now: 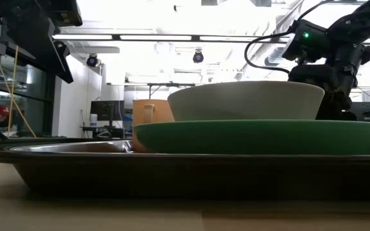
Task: Set up tray
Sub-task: Put the blue spoon to the left of the blue fork on the red napkin, then put the yellow knife to the right of the blue fork on the red napkin
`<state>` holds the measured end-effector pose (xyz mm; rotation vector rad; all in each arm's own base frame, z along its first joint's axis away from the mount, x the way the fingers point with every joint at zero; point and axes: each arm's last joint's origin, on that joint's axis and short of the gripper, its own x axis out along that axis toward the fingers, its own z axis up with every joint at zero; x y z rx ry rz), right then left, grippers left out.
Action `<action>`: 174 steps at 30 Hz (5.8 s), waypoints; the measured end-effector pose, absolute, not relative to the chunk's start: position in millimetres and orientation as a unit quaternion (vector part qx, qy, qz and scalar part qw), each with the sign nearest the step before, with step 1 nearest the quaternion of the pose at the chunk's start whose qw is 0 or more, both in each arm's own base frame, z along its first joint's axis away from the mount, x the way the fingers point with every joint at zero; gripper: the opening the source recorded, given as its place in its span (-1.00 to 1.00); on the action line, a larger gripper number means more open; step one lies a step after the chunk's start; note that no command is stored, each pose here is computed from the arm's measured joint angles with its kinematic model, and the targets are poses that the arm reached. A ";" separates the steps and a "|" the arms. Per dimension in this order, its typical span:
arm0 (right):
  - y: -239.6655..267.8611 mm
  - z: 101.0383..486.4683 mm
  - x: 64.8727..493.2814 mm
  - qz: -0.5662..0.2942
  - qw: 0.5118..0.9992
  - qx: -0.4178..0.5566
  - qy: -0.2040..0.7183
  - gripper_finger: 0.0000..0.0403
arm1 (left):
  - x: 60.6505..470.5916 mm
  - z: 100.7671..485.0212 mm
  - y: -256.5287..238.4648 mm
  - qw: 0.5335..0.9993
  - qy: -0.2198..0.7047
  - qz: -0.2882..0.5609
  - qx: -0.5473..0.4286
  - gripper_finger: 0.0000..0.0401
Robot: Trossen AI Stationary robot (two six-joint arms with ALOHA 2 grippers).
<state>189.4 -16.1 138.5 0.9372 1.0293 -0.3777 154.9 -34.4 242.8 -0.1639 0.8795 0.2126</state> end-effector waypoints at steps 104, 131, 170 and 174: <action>-32.1 195.8 158.3 -0.166 0.843 0.403 0.314 -0.59 | 151.7 240.4 -39.1 0.852 0.457 0.091 -0.238 0.41; -52.0 198.7 155.9 -0.211 0.872 0.339 0.283 -0.59 | 140.3 222.0 -36.9 0.724 0.533 0.251 -0.360 0.41; -55.2 202.2 157.1 -0.176 0.882 0.345 0.269 -0.59 | 175.0 189.6 -44.9 0.691 0.550 0.318 -0.344 0.41; -55.0 202.3 157.1 -0.174 0.882 0.346 0.269 -0.59 | 176.2 189.7 -46.4 0.685 0.554 0.307 -0.361 0.41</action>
